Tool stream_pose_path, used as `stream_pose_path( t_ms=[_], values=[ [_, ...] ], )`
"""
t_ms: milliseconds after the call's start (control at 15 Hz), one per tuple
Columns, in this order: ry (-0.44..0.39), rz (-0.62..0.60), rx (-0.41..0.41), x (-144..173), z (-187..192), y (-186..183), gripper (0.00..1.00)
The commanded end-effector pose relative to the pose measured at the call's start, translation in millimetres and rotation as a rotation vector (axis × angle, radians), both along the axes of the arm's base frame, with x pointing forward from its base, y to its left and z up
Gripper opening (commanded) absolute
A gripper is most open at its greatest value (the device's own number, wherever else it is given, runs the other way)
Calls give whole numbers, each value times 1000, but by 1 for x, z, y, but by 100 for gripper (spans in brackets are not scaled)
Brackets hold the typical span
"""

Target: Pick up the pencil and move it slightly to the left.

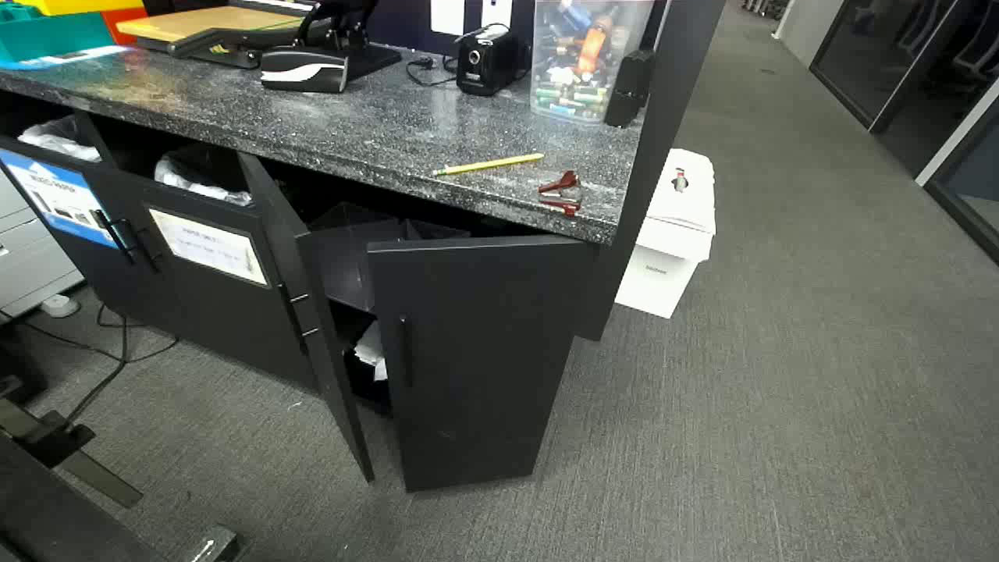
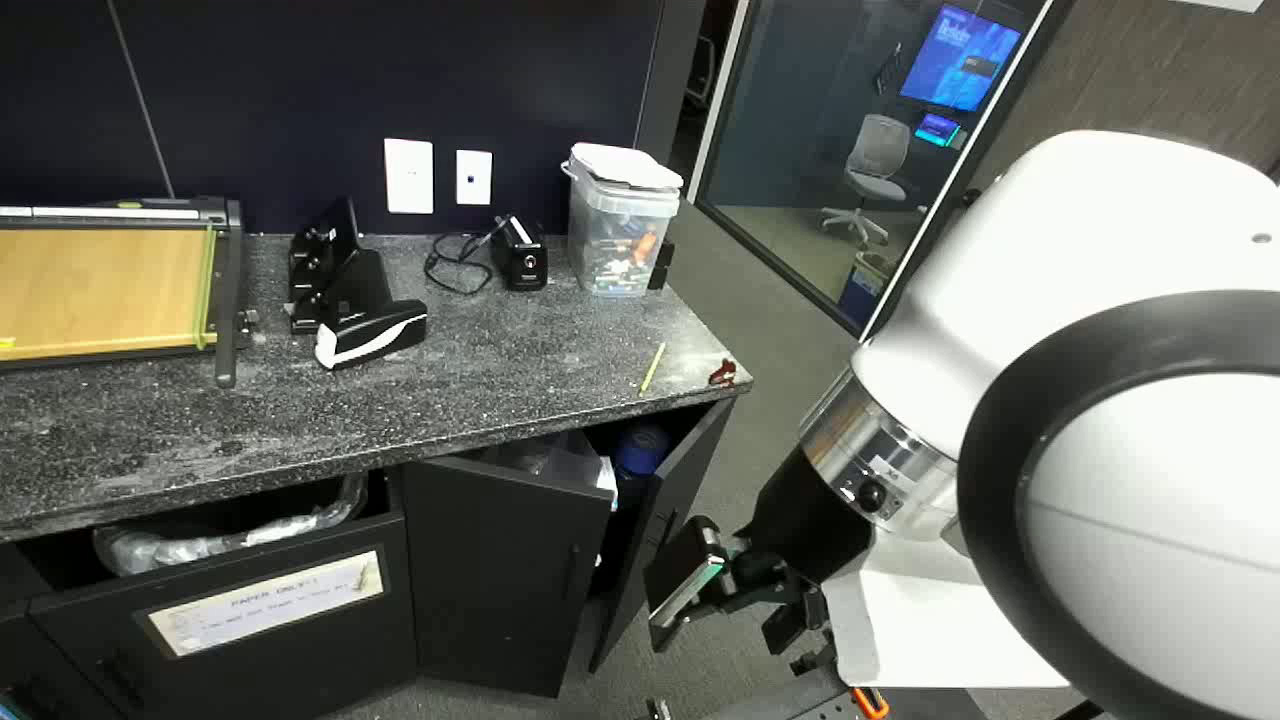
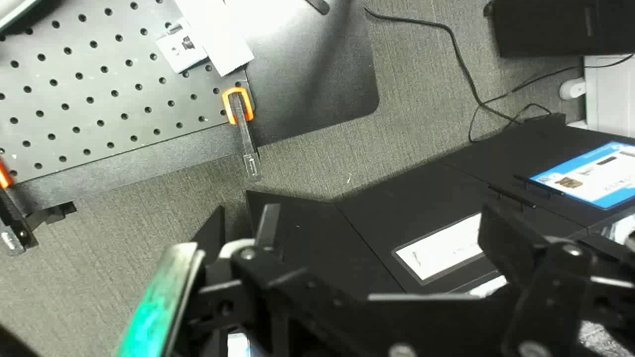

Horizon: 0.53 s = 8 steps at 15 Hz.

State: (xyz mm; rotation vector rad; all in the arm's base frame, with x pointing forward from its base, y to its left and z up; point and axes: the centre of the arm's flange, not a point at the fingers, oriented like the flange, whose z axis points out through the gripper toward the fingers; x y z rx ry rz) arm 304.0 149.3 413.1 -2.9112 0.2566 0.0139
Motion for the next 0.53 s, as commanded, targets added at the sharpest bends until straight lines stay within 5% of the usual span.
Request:
stream_pose_path(
  t_ms=[0,333,467],
  values=[
    [-1,0,0,0,0,0,100],
    [-1,0,0,0,1,0,100],
    [-11,-38,22,33,11,4,100]
  ],
)
